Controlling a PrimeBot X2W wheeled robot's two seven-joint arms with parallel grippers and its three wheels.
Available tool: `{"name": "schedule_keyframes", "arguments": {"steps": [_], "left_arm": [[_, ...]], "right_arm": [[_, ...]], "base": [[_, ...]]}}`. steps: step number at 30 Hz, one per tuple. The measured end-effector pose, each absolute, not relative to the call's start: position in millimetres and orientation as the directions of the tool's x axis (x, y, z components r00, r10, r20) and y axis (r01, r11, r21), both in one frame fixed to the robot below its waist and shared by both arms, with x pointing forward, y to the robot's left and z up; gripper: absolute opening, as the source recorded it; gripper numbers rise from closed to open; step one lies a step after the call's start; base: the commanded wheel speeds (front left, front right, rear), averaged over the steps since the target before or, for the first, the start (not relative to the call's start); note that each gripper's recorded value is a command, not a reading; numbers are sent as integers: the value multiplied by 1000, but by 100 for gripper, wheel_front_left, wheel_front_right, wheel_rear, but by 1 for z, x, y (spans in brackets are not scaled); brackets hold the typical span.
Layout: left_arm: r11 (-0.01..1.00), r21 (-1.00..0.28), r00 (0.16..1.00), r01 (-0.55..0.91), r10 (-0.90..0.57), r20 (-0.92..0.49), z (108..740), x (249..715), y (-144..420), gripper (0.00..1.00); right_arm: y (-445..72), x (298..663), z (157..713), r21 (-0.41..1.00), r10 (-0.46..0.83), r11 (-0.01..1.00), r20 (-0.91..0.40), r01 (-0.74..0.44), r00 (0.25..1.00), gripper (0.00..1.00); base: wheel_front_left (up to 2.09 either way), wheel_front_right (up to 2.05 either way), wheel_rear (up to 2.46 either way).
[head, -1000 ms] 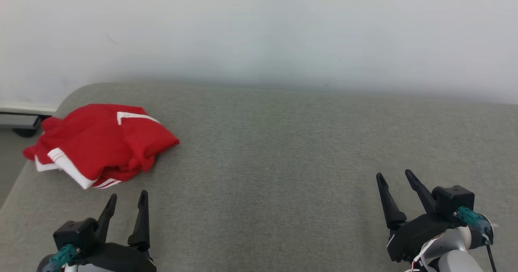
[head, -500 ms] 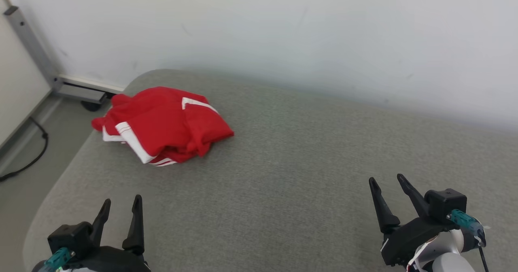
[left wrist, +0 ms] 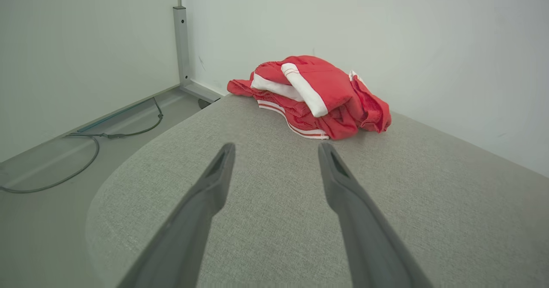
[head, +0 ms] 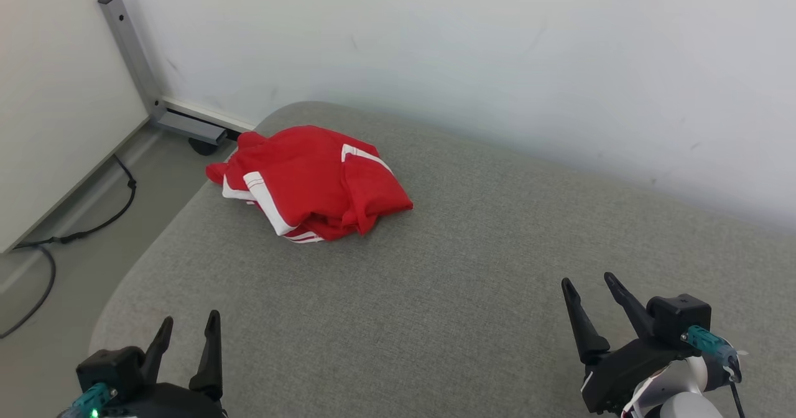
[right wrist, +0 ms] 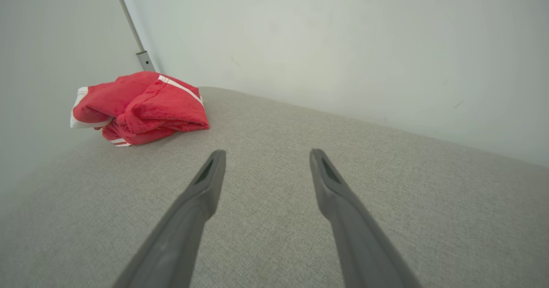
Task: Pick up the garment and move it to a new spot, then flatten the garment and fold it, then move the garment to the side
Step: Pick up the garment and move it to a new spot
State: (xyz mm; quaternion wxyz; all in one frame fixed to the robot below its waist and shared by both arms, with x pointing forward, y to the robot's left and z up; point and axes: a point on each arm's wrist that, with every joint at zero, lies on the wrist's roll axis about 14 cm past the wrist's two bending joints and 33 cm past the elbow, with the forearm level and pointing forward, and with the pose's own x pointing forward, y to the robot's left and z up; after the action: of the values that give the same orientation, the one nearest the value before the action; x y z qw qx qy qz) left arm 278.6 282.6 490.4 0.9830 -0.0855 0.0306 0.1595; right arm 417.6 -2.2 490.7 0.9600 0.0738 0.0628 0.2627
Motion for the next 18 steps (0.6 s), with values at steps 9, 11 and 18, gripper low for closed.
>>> {"name": "schedule_keyframes", "arguments": {"steps": [9,11,18], "left_arm": [[936,-206,951,-286,250,-184,485,302,282,100],[939,-206,952,-276,238,-190,489,315,285,100],[940,-213,943,-266,208,-260,499,364,297,100]], "right_arm": [[9,422,487,187,539,835,-90,-517,837,100],[12,426,487,185,545,831,-88,-524,834,100],[17,445,488,175,552,828,-82,-533,830,100]], "base": [[0,0,0],[0,0,0],[0,0,0]]}}
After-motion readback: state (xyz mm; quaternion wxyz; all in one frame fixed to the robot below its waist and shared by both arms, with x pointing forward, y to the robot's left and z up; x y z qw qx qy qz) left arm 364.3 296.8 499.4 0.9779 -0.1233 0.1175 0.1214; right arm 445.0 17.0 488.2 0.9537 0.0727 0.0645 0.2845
